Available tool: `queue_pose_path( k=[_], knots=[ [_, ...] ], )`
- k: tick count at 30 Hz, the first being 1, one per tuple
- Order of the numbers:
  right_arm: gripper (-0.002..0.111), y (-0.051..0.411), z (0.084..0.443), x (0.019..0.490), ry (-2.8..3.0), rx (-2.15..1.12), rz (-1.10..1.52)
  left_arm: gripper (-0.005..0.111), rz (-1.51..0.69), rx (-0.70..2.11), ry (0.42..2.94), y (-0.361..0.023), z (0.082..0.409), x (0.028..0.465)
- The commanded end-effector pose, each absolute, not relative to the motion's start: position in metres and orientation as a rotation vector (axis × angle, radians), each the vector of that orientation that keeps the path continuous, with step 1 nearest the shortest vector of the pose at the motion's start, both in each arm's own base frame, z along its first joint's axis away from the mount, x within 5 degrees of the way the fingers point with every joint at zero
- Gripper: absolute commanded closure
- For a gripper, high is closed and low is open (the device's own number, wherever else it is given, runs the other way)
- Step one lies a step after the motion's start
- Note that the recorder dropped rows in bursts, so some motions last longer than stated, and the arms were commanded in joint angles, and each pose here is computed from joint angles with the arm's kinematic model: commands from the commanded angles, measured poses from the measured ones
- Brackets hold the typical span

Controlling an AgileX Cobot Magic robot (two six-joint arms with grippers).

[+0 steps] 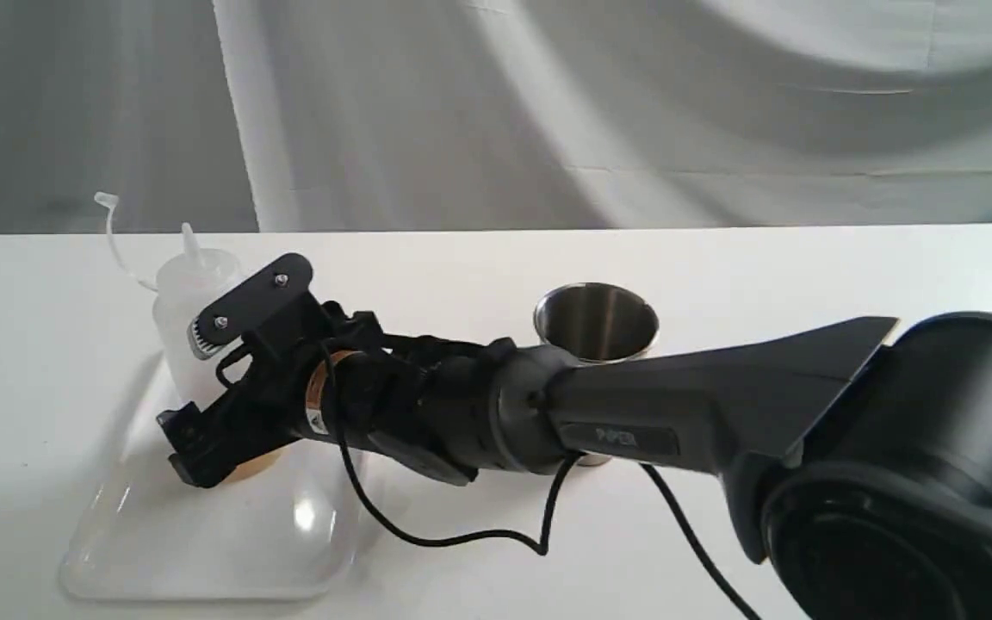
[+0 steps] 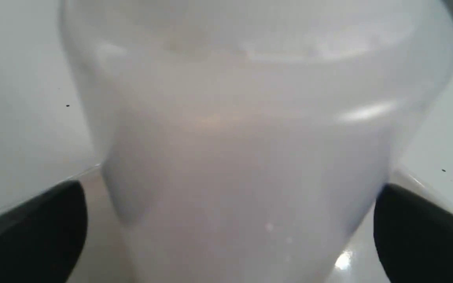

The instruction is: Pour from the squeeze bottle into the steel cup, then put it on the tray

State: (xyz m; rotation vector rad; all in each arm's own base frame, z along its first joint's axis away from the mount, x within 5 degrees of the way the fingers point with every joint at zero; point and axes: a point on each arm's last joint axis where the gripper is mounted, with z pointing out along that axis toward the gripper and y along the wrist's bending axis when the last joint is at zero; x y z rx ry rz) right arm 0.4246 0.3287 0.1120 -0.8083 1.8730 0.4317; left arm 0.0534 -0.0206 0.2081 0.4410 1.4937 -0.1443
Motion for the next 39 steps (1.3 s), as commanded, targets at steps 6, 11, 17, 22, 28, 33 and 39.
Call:
queue_pose_path(
  k=[6, 11, 17, 22, 28, 33, 39],
  knots=[
    [0.010, 0.326, 0.172, 0.424, 1.762, -0.771, 0.444, 0.098, -0.147, 0.438, 1.503, -0.021, 0.206, 0.054],
    [0.010, 0.323, 0.216, 0.420, 1.684, -0.743, 0.455, 0.098, -0.147, 0.438, 1.503, -0.021, 0.206, 0.054],
    [0.010, 0.315, 0.268, 0.410, 1.607, -0.704, 0.462, 0.098, -0.147, 0.438, 1.503, -0.021, 0.206, 0.054],
    [0.010, 0.300, 0.301, 0.401, 1.653, -0.676, 0.395, 0.098, -0.147, 0.438, 1.503, -0.021, 0.206, 0.054],
    [0.015, 0.285, 0.317, 0.382, 1.656, -0.685, 0.375, 0.098, -0.147, 0.438, 1.503, -0.021, 0.206, 0.054],
    [0.023, 0.270, 0.317, 0.356, 1.622, -0.714, 0.416, 0.098, -0.147, 0.438, 1.503, -0.021, 0.206, 0.054],
    [0.047, 0.228, 0.317, 0.329, 1.660, -0.721, 0.359, 0.098, -0.147, 0.438, 1.503, -0.021, 0.206, 0.054]
  ],
)
